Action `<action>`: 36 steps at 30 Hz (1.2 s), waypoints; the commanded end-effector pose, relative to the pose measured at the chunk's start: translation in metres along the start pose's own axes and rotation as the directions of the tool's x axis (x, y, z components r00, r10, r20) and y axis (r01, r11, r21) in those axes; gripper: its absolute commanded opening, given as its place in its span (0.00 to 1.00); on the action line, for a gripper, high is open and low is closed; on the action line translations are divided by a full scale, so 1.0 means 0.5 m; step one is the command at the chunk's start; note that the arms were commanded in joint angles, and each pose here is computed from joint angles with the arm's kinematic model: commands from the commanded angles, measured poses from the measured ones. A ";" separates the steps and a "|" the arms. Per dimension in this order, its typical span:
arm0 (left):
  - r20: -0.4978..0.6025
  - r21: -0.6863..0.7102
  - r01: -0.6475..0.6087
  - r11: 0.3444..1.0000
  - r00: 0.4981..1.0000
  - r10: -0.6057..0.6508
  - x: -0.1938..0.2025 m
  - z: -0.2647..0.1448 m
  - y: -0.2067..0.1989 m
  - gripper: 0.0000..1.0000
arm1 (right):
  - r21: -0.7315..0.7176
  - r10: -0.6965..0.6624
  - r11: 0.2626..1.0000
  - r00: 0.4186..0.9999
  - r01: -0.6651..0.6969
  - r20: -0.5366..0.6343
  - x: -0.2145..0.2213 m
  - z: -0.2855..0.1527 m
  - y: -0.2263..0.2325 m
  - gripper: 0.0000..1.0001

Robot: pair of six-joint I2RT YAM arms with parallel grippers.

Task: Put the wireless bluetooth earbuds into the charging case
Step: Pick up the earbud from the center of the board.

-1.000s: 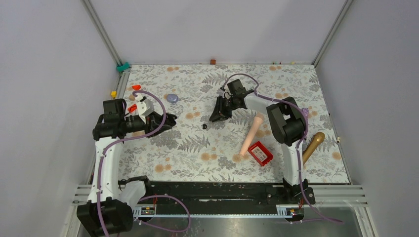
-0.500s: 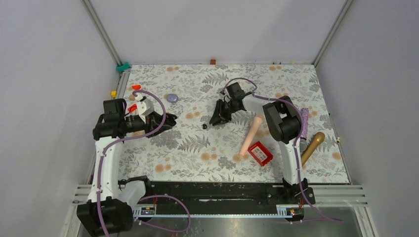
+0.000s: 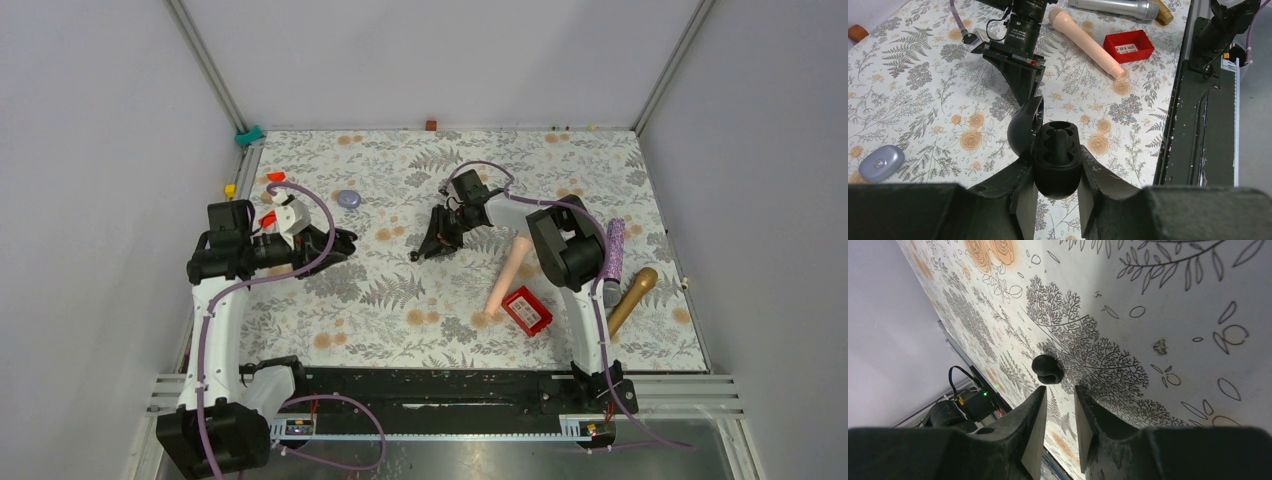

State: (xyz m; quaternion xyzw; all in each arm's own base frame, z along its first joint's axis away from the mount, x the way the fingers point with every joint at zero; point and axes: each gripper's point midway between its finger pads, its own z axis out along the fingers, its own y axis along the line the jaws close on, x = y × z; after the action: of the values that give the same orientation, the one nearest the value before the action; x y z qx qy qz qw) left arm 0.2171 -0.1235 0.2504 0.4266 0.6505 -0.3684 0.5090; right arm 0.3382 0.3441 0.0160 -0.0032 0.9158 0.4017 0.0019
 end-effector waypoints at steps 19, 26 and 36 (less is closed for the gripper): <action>0.058 0.014 -0.055 0.998 0.997 0.054 -0.027 -0.007 -0.014 0.00 | 0.049 -0.036 0.998 0.999 0.035 0.011 -0.001 0.019 0.015 0.31; 0.064 0.013 -0.054 0.998 0.997 0.053 -0.028 -0.008 -0.015 0.00 | 0.047 -0.040 0.998 0.999 0.040 0.011 -0.002 0.023 0.020 0.31; 0.069 0.012 -0.058 0.998 0.996 0.058 -0.030 -0.010 -0.016 0.00 | 0.046 -0.058 0.997 0.998 0.058 -0.001 -0.001 0.029 0.028 0.31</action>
State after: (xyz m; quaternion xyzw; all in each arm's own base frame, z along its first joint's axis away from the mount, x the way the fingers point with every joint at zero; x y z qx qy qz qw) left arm 0.2142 -0.1212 0.2577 0.4259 0.6425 -0.3638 0.5229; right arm 0.3394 0.3564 0.0156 -0.0150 0.9226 0.3854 0.0114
